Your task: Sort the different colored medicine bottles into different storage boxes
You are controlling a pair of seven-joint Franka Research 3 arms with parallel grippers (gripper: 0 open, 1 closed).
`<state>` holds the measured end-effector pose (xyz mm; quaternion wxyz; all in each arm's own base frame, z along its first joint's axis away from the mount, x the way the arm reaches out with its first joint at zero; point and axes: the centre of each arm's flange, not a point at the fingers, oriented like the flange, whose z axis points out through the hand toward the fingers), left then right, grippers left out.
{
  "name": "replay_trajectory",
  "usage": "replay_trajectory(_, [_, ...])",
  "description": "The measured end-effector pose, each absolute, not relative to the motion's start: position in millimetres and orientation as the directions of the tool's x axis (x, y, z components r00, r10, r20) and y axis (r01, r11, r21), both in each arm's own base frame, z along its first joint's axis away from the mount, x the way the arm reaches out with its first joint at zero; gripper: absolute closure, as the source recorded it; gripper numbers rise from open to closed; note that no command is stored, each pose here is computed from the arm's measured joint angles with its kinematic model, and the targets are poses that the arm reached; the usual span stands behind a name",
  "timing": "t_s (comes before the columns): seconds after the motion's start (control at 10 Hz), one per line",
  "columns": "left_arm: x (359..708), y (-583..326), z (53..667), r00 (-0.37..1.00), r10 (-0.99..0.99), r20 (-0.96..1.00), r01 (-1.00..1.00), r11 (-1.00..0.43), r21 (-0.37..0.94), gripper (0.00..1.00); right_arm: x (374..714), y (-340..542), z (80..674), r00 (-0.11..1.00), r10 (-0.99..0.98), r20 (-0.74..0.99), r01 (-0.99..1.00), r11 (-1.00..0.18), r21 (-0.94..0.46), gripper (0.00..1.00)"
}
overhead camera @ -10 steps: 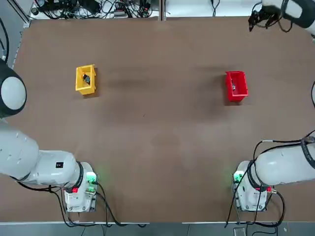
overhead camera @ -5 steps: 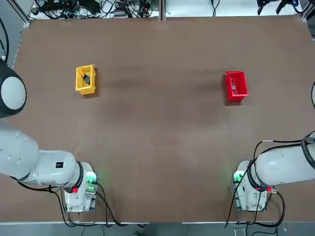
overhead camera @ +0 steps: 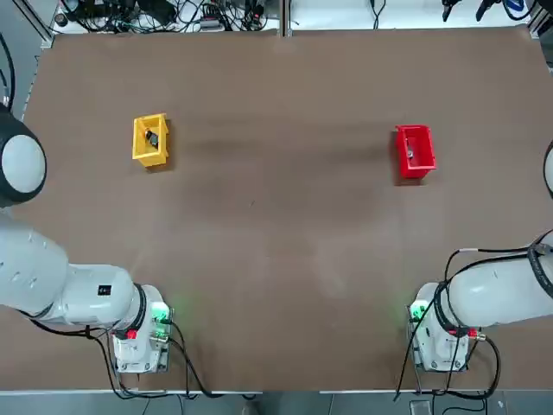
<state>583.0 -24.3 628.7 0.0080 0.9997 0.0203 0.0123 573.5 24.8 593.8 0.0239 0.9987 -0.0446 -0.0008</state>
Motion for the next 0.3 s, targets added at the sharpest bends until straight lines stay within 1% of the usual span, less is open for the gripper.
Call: replay_trajectory(0.3, [583.0, -24.6, 629.0, 0.999, 0.042, 0.025, 0.041, -0.999, 0.017, 0.0, 573.5, 24.5, 593.8, 0.996, -0.093, 0.001, -0.092, -0.995, 0.048, 0.0])
